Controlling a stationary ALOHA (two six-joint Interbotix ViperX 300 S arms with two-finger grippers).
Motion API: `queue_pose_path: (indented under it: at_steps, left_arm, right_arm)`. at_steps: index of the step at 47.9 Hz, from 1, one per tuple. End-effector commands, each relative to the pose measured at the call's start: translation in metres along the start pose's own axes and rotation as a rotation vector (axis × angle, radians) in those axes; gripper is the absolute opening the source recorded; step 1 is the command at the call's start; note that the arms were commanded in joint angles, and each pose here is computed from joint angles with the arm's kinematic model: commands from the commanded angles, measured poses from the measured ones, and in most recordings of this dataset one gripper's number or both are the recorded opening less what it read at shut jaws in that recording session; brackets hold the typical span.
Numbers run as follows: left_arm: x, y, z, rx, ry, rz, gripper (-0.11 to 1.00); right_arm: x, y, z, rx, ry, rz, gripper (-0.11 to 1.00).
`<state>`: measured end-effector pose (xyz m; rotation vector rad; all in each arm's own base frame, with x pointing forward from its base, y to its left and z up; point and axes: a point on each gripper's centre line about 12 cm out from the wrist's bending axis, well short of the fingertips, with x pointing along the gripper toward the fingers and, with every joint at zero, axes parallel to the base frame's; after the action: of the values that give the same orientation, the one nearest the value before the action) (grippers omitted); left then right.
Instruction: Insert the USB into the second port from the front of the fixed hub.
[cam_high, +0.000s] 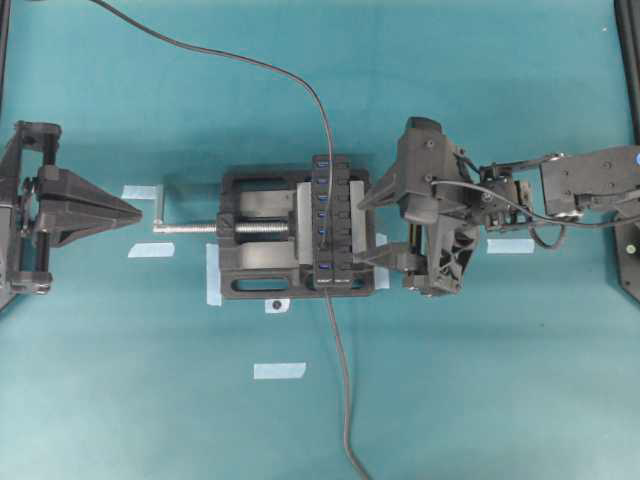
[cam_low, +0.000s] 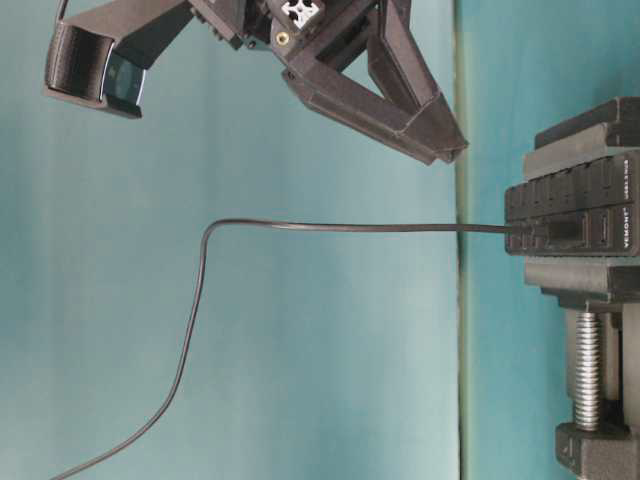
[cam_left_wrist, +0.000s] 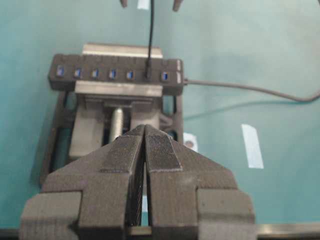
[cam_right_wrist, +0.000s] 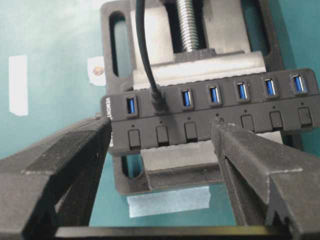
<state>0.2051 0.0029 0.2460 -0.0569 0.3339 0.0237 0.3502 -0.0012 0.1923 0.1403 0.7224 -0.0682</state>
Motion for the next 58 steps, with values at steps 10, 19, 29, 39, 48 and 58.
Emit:
queue_pose_path:
  at_steps: [10, 19, 29, 39, 48, 58]
  left_arm:
    - [0.0002, 0.0000, 0.0052, -0.002, -0.014, 0.001, 0.00]
    - [0.0002, -0.0003, 0.0058, -0.002, -0.015, -0.001, 0.00]
    - [0.0002, 0.0000, 0.0058, -0.002, -0.015, 0.001, 0.00]
    - [0.0002, -0.0003, 0.0058, -0.002, -0.015, -0.001, 0.00]
    - [0.0002, -0.0003, 0.0058, -0.002, -0.015, -0.001, 0.00]
    - [0.0002, -0.0003, 0.0052, -0.002, -0.014, -0.001, 0.00]
  right_arm:
    - [-0.0078, 0.0023, 0.0084, 0.011, -0.036, 0.009, 0.83]
    - [-0.0071, 0.0026, 0.0063, 0.010, -0.031, 0.009, 0.83]
    - [-0.0067, 0.0027, 0.0065, 0.010, -0.034, 0.010, 0.83]
    - [-0.0062, 0.0026, 0.0062, 0.010, -0.033, 0.010, 0.83]
    - [-0.0054, 0.0026, 0.0057, 0.010, -0.031, 0.010, 0.83]
    - [-0.0053, 0.0025, 0.0051, 0.010, -0.029, 0.010, 0.83]
